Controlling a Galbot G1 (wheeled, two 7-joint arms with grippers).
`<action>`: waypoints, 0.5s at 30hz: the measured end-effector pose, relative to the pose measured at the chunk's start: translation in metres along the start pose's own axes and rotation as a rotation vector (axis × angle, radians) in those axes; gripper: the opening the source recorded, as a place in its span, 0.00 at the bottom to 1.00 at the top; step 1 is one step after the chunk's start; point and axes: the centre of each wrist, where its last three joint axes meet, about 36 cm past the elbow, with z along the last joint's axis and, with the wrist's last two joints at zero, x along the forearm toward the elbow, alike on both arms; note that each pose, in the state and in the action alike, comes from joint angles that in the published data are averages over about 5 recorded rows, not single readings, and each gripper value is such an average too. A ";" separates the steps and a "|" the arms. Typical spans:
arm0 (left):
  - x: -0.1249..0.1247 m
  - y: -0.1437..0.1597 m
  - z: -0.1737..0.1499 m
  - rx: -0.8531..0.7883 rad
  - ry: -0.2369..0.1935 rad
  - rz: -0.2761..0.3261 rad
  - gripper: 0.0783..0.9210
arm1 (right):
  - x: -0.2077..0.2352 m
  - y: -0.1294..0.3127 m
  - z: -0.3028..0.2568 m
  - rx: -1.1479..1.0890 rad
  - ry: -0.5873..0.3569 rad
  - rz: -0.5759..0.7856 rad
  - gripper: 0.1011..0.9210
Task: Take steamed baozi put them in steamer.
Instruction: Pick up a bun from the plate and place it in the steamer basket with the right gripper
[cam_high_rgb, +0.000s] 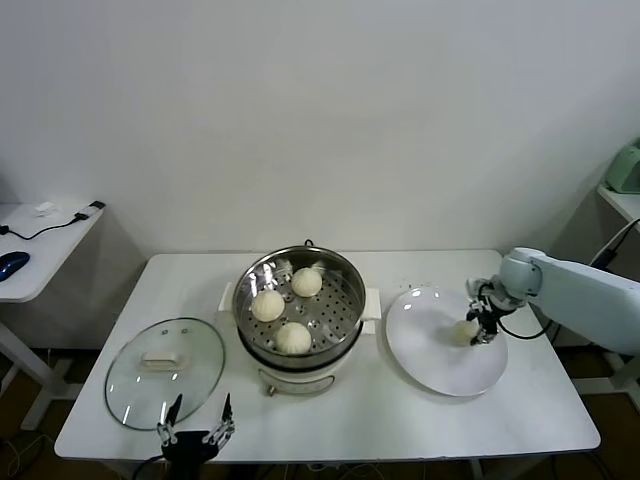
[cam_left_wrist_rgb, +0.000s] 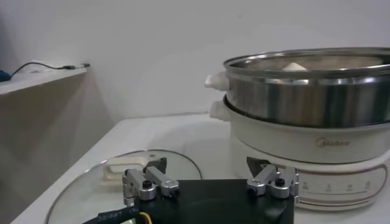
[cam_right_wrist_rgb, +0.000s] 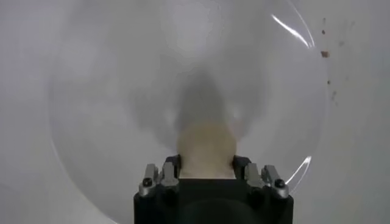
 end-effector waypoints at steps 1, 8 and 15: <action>0.000 0.000 0.000 -0.001 0.000 0.002 0.88 | 0.007 -0.002 -0.001 0.000 -0.005 0.005 0.58; 0.002 -0.004 -0.003 -0.004 -0.007 0.019 0.88 | 0.088 -0.020 -0.035 0.021 -0.076 0.056 0.58; 0.003 -0.007 -0.007 -0.015 -0.018 0.039 0.88 | 0.192 -0.022 -0.115 0.054 -0.221 0.126 0.58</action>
